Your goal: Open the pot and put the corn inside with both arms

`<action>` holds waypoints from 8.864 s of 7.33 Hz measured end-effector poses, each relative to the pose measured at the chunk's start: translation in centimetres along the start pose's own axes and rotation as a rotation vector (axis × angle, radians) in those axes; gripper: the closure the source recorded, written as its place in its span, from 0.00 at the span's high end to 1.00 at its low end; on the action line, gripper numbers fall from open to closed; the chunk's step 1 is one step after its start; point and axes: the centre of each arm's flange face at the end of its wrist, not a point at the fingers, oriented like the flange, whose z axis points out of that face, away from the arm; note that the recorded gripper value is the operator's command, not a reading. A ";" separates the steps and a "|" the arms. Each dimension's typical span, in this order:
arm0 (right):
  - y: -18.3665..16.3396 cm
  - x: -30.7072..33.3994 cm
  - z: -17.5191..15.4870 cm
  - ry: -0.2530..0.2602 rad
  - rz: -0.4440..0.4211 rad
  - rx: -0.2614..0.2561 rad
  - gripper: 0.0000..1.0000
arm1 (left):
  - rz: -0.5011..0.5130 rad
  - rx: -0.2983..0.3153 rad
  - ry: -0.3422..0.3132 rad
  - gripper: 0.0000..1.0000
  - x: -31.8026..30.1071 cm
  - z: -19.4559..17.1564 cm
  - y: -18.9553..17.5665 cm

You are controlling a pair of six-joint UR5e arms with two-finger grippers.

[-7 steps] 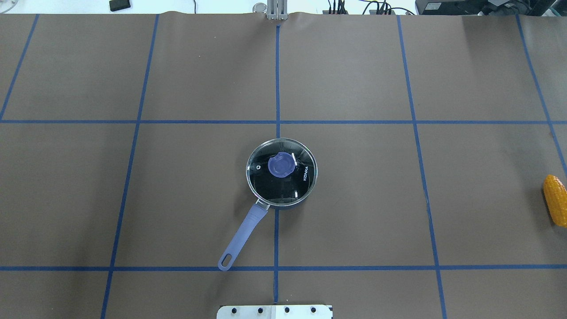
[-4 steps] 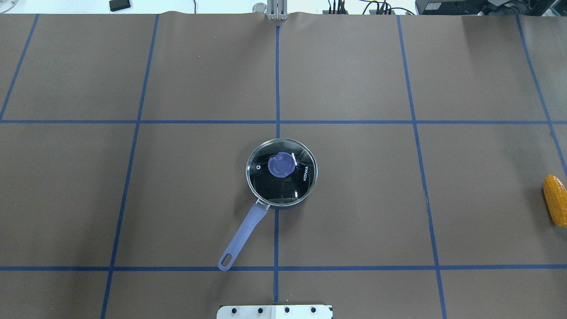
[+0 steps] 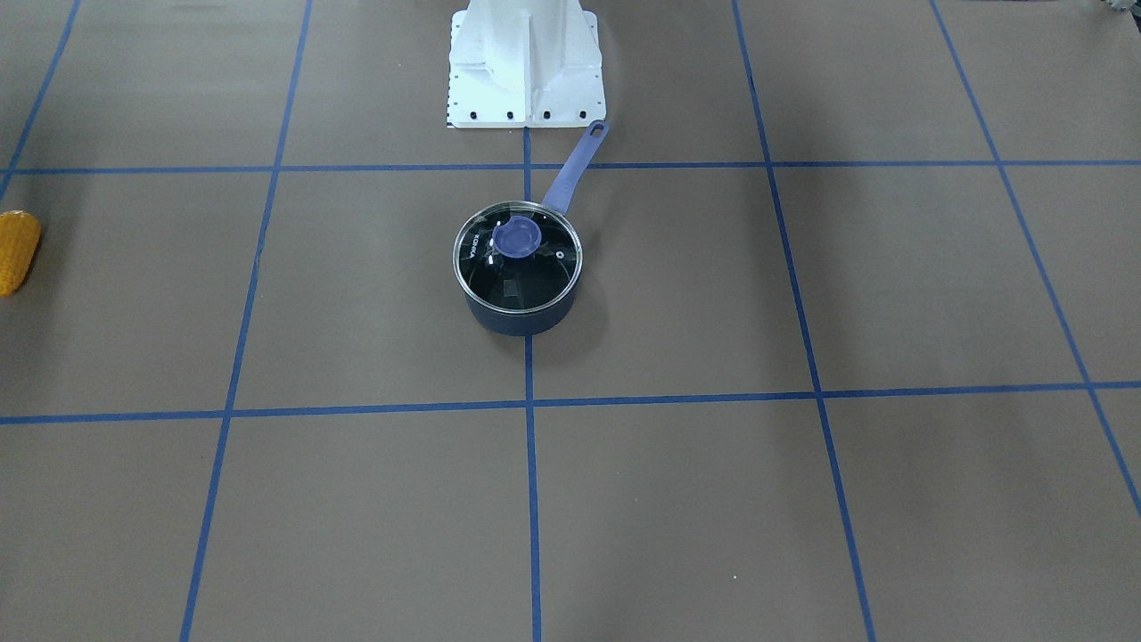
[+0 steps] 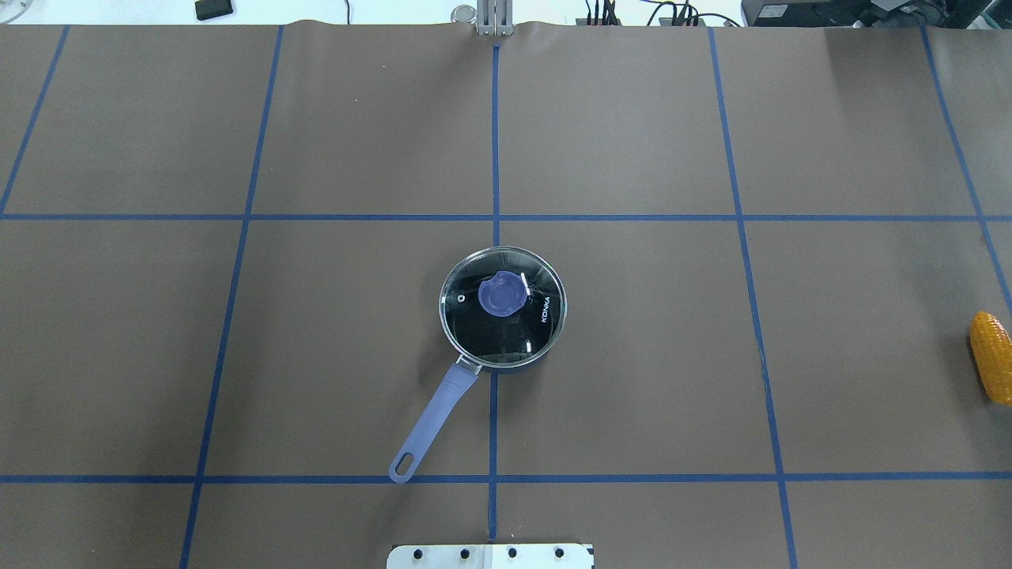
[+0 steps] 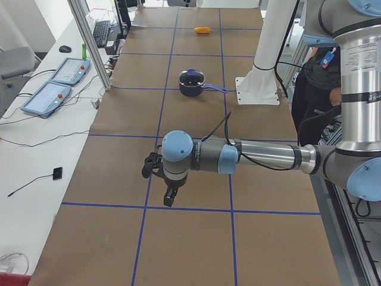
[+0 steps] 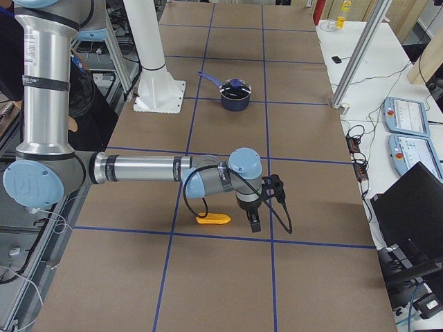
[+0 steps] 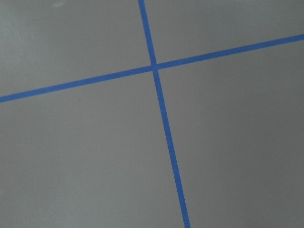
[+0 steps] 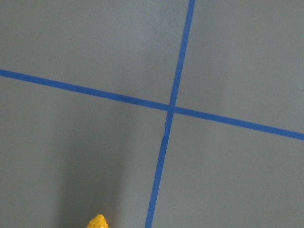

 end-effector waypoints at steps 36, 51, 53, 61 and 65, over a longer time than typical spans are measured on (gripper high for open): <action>-2.3 -9.7 2.8 -0.024 0.175 0.068 1.00 | -0.224 0.033 0.015 0.00 70.0 7.7 -18.9; -1.6 -9.8 3.3 -0.026 0.170 0.058 1.00 | 0.307 -0.013 0.088 0.99 29.9 20.2 -0.3; -1.6 -9.8 3.3 -0.027 0.170 0.058 1.00 | 0.258 0.000 0.093 0.99 28.0 18.3 -1.8; 5.8 -9.2 5.0 -0.048 0.207 0.054 1.00 | 0.135 -0.118 -0.080 0.99 1.3 0.7 -1.2; 14.6 -9.2 9.4 0.030 0.219 0.072 0.98 | 0.123 -0.120 -0.078 0.99 1.0 0.1 -0.3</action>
